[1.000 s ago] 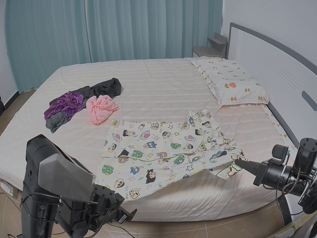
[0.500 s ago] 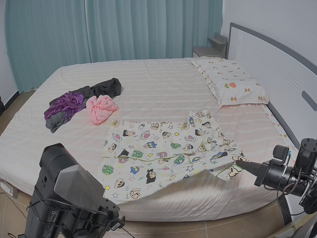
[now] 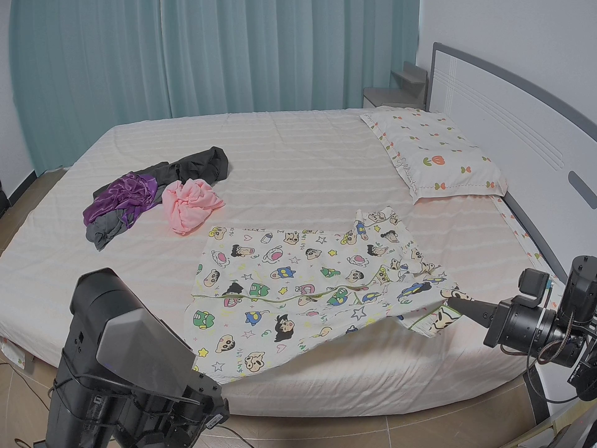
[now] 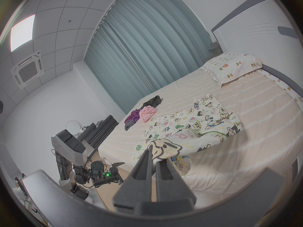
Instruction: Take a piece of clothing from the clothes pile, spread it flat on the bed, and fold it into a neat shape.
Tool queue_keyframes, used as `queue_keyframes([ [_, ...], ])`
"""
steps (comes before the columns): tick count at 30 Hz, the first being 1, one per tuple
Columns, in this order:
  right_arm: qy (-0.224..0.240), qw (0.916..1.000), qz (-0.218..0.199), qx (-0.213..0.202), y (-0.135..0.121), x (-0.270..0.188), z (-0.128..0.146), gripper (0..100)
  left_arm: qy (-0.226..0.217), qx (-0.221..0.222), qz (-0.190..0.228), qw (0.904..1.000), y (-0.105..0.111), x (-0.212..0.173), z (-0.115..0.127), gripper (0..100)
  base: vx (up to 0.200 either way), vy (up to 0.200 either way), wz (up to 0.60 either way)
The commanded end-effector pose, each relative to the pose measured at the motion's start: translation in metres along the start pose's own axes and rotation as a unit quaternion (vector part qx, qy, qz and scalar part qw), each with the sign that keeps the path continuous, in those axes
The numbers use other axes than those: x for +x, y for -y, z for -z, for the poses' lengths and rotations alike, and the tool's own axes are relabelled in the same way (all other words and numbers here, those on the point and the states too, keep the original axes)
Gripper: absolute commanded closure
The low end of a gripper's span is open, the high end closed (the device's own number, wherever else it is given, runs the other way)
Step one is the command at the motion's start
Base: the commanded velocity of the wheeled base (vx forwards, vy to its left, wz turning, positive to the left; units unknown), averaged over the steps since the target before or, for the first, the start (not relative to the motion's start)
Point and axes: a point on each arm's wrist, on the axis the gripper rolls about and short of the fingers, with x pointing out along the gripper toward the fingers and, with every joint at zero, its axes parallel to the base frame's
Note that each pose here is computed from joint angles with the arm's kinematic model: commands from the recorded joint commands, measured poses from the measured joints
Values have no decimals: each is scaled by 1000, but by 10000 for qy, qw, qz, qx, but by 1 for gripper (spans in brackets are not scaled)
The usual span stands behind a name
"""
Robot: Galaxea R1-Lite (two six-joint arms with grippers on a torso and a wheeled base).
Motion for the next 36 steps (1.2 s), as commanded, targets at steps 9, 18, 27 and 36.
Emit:
queue_keyframes([
  [9, 9, 10000, -11, -5, 0, 0, 0, 100, 12, -172, -145, 9997, 2, 24, -2, 0, 0, 0, 0],
  [18, 18, 10000, 19, 0, 0, 0, 0, 100, -112, -161, -149, 9997, -1, 21, 3, 100, 0, 0, 0],
  [27, 6, 10000, 42, 10, 1, -1, 1, 100, -276, -97, -119, 9995, -6, 12, 10, 100, 0, 0, 0],
  [36, -12, 10000, 69, 21, 2, -2, 1, 100, 180, -272, 536, 9980, -5, 14, -2, 100, 0, 0, 0],
])
